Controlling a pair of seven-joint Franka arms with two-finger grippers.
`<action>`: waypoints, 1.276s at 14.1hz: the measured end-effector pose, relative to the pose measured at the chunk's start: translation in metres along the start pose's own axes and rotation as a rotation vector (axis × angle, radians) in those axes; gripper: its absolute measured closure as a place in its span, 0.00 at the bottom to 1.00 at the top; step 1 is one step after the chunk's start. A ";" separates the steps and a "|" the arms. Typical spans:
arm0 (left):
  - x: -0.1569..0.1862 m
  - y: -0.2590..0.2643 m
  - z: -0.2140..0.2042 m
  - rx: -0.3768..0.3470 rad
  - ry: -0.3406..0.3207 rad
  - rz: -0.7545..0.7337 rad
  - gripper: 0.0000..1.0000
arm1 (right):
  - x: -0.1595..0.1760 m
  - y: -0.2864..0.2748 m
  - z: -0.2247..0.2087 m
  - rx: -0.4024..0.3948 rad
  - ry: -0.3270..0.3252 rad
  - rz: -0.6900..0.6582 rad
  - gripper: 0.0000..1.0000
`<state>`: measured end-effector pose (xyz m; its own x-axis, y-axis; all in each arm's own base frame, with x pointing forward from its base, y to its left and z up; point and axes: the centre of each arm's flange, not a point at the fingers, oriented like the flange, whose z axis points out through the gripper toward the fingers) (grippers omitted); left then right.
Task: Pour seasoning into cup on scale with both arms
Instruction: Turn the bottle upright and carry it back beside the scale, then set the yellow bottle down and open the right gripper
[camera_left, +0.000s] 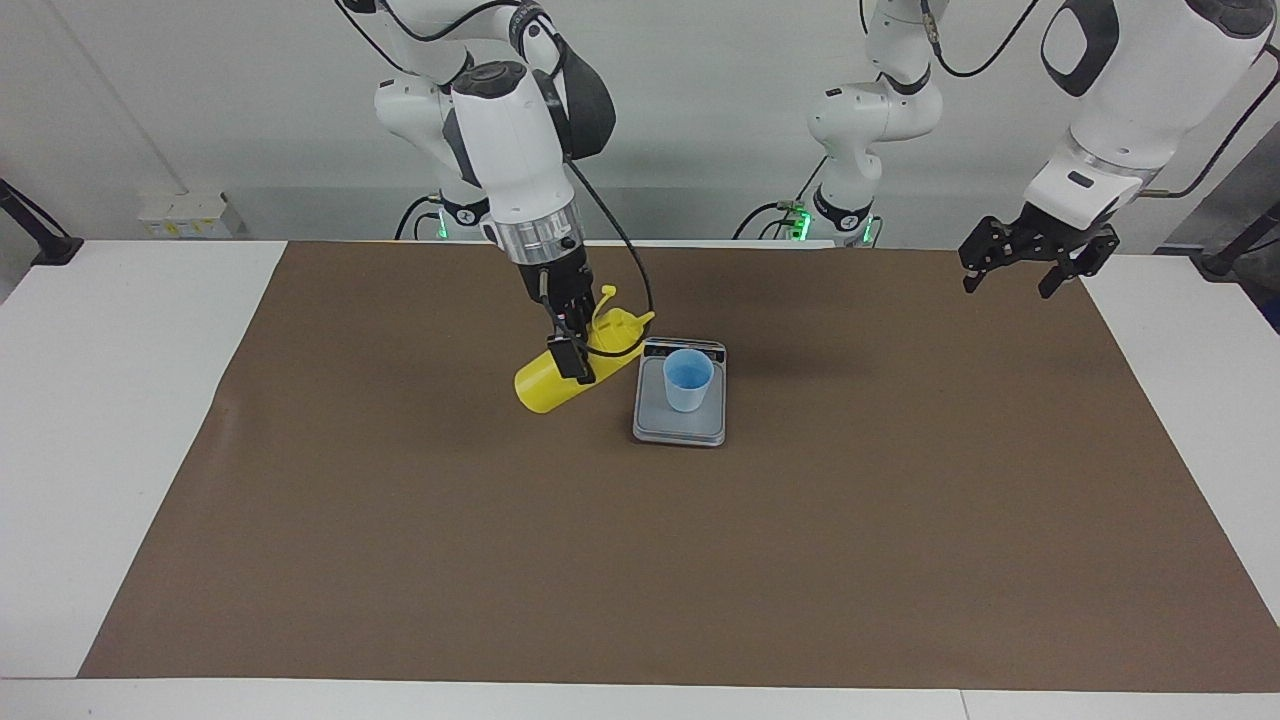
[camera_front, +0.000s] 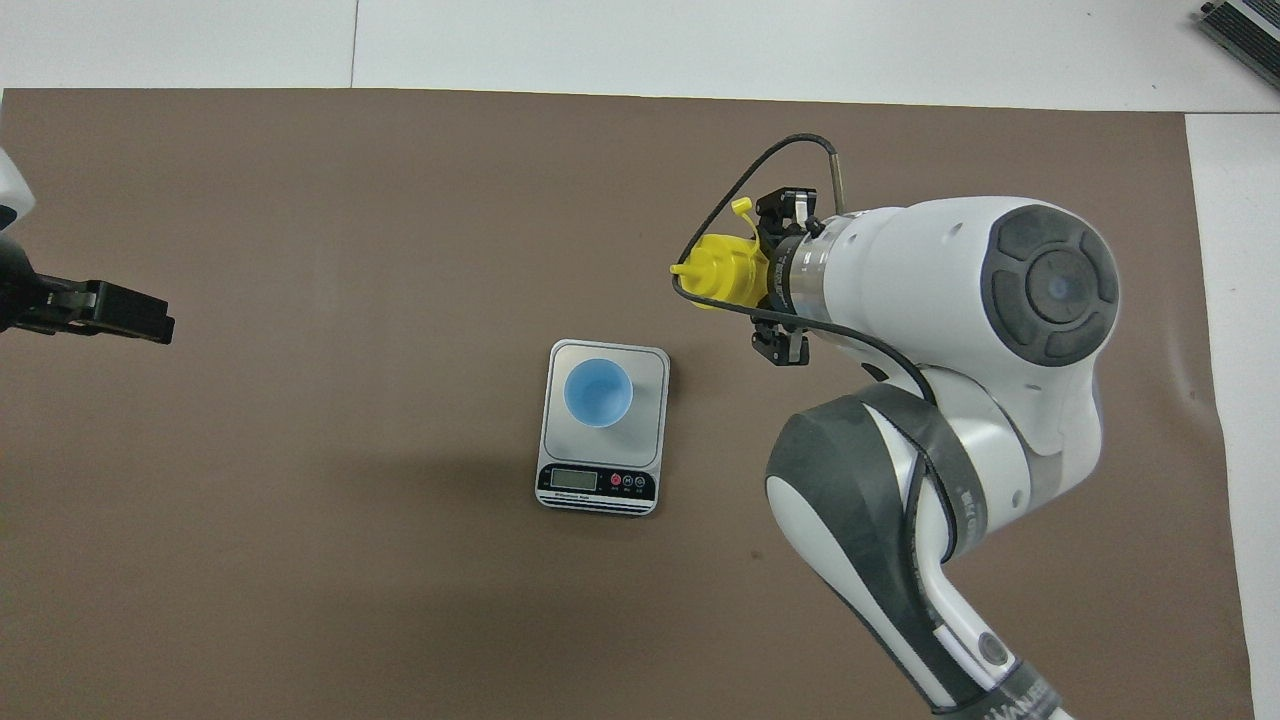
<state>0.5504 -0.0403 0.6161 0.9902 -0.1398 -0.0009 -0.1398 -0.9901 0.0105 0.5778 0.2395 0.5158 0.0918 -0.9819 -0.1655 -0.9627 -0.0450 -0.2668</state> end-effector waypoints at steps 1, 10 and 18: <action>0.000 0.000 0.000 0.000 0.000 0.000 0.00 | 0.012 0.005 0.006 -0.033 0.016 -0.069 0.46; 0.000 0.000 0.000 0.000 0.000 0.000 0.00 | 0.148 0.033 0.026 -0.369 -0.018 -0.696 0.46; 0.000 0.000 0.000 0.000 0.000 0.000 0.00 | 0.267 0.058 0.047 -0.414 -0.352 -0.594 0.46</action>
<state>0.5504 -0.0403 0.6161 0.9902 -0.1396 -0.0009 -0.1396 -0.9901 0.0105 0.5581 -0.0161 0.4114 0.6262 -0.6603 -0.4146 -0.7379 -0.6736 -0.0418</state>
